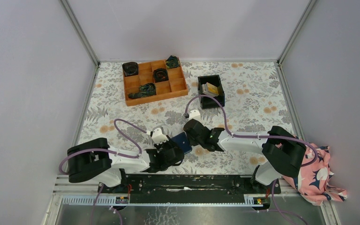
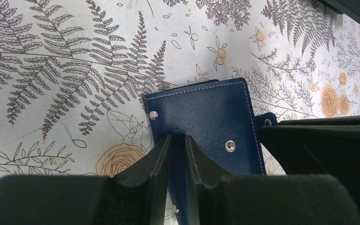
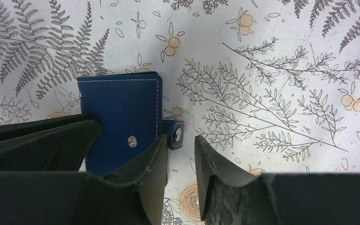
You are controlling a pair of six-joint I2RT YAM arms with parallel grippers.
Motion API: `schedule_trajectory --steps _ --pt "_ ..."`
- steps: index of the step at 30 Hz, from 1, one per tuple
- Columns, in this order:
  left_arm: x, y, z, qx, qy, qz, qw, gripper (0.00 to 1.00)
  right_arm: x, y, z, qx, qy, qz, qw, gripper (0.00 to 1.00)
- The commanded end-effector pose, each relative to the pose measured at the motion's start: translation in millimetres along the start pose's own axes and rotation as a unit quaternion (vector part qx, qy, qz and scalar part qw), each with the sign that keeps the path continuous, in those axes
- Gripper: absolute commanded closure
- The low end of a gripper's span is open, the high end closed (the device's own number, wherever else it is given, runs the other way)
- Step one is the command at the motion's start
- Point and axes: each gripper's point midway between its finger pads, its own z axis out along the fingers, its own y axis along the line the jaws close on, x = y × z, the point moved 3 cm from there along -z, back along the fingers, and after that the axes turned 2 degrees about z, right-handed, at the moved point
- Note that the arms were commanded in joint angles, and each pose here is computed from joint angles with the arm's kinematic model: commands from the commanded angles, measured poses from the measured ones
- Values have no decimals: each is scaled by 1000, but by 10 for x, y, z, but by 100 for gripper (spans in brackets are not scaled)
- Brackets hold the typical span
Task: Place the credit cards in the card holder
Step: Close the card holder at the center of the board.
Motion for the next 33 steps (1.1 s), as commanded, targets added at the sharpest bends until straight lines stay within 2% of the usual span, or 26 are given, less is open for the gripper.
schedule_trajectory --steps 1,10,24,30,33 --pt "172 155 3 -19 36 40 998 75 -347 118 -110 -16 -46 13 999 65" --pt "189 185 7 -21 38 39 998 75 -422 160 -125 -22 -53 13 998 66" --pt "178 167 2 -18 38 38 998 75 -320 173 -52 -30 -29 14 999 66" --pt "185 168 7 -19 38 38 998 75 -393 195 -122 -38 -38 14 998 57" --pt "183 167 9 -19 38 39 998 75 -361 200 -96 -36 -28 10 999 56"
